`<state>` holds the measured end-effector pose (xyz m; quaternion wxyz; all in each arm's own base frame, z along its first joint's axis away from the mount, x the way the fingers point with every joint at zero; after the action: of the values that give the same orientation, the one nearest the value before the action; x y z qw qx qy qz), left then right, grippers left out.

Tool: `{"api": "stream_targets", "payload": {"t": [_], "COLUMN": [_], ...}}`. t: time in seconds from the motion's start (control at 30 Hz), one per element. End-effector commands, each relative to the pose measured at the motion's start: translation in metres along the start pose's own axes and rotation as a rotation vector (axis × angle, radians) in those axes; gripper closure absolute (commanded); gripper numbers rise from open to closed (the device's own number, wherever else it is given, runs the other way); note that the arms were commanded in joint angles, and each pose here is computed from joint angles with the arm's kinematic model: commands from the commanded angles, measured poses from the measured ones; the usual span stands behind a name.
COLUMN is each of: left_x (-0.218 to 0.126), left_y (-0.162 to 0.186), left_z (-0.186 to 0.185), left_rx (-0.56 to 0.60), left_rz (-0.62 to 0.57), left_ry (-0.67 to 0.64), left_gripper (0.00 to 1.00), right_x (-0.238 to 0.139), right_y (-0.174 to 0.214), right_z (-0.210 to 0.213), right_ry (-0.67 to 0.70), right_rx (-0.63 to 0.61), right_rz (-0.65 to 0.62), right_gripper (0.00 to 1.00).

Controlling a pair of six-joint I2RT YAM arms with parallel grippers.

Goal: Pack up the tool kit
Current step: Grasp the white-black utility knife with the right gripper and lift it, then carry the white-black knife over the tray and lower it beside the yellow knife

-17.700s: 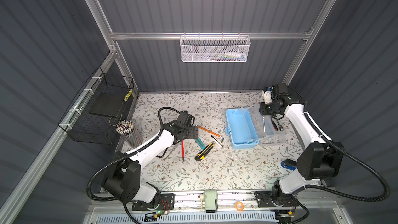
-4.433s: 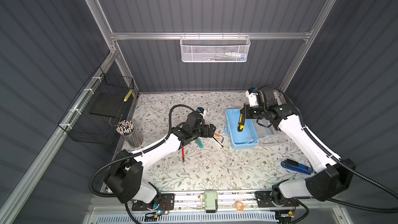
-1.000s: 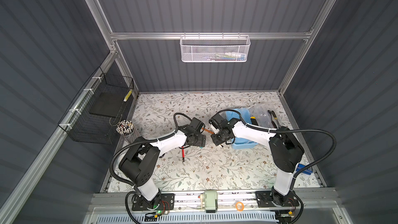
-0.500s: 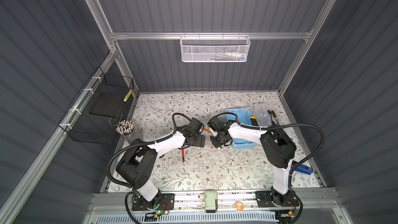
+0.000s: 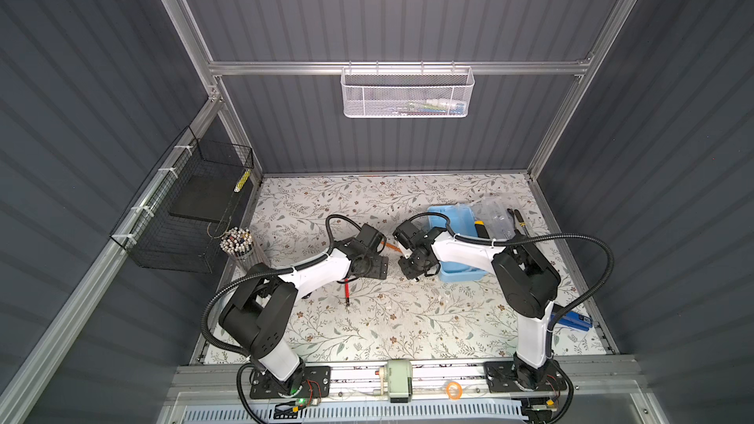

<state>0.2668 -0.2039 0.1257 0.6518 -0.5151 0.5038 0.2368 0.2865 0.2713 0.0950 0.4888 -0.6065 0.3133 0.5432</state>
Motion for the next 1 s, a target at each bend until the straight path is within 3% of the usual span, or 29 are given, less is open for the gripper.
{"api": "stream_targets", "payload": {"t": [0.0, 0.23, 0.43, 0.67, 0.97], "left_x": [-0.006, -0.005, -0.004, -0.004, -0.002], "left_y": [0.001, 0.002, -0.001, -0.005, -0.005], "left_z": [0.005, 0.004, 0.002, 0.001, 0.001], "left_rx": [-0.008, -0.006, -0.003, -0.001, 0.003], "left_rz": [-0.003, -0.003, -0.009, -0.011, -0.004], "left_ry": [-0.018, -0.017, -0.001, 0.004, 0.006], "left_gripper": [0.09, 0.09, 0.09, 0.11, 0.11], "right_x": [-0.015, -0.077, -0.119, -0.138, -0.139], "right_y": [0.001, -0.015, -0.022, -0.017, -0.006], "right_z": [0.005, 0.005, -0.035, -0.11, -0.164], "right_ry": [-0.056, -0.138, -0.096, 0.069, 0.166], "right_rx": [-0.027, -0.004, 0.092, 0.235, 0.34], "right_rz": [-0.034, -0.197, -0.294, -0.318, -0.294], "right_gripper": [0.85, 0.87, 0.87, 0.88, 0.88]}}
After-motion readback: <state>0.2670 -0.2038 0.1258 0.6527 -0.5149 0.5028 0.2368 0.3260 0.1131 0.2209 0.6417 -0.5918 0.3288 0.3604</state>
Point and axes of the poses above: each gripper's point midway between its finger pads, its own x axis out along the fingers, its own z axis along the line the jaws close on, y = z × x, the point moved 8 cm from there along -x, back along the fingers, and after that the axes turned 11 degrees about x, right-handed, at the moved point
